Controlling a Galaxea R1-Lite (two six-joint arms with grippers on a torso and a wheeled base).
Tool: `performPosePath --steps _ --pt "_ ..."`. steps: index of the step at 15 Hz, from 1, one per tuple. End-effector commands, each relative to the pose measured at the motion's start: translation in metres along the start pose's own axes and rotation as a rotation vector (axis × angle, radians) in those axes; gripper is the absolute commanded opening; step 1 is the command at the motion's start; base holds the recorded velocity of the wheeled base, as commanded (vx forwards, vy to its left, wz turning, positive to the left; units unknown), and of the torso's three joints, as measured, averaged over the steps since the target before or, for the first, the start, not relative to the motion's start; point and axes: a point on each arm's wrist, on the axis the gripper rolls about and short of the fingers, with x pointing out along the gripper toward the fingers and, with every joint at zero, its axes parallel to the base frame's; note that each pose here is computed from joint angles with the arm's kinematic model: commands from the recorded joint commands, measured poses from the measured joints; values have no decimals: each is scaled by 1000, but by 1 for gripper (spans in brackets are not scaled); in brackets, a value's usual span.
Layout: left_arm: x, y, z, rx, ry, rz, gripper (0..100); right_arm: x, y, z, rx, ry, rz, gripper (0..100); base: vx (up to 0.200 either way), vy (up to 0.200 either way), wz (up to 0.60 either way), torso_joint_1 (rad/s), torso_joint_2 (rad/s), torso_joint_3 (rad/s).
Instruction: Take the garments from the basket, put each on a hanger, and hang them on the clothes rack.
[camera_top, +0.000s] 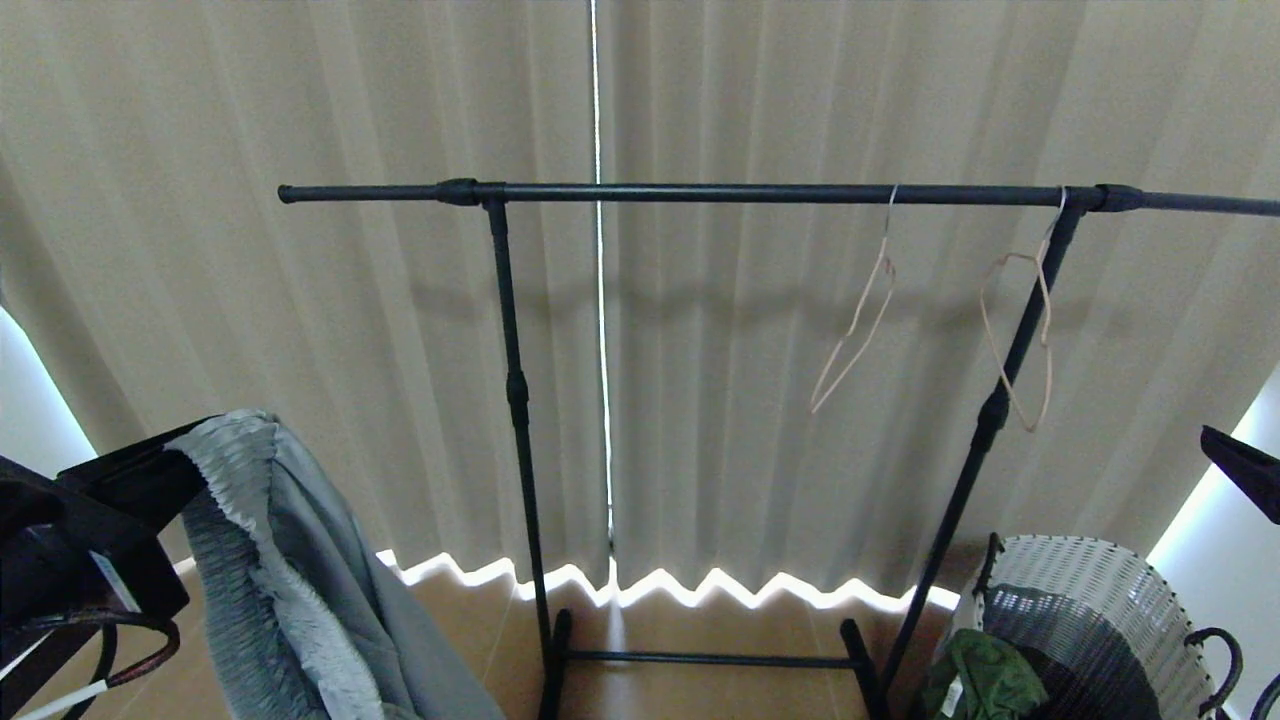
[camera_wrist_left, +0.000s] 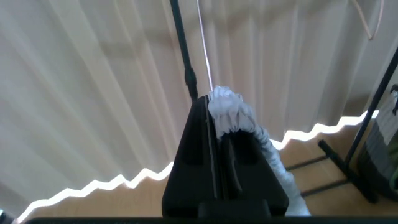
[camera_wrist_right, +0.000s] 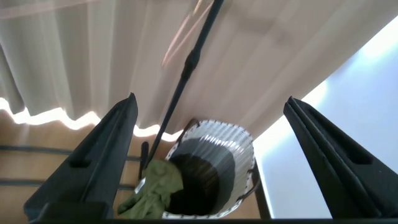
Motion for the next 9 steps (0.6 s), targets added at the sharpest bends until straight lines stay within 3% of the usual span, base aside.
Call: performPosePath --steps 1,4,9 --pt "3 -1 -7 5 31 -2 0 2 0 2 -1 -1 1 100 0 0 0 222 -505 -276" --pt "1 -2 -13 12 48 -5 0 5 1 1 -4 8 10 100 0 0 0 150 -330 -191" --pt "-3 -1 -12 12 31 -2 0 9 2 6 13 -6 68 100 0 0 0 15 -32 -19"
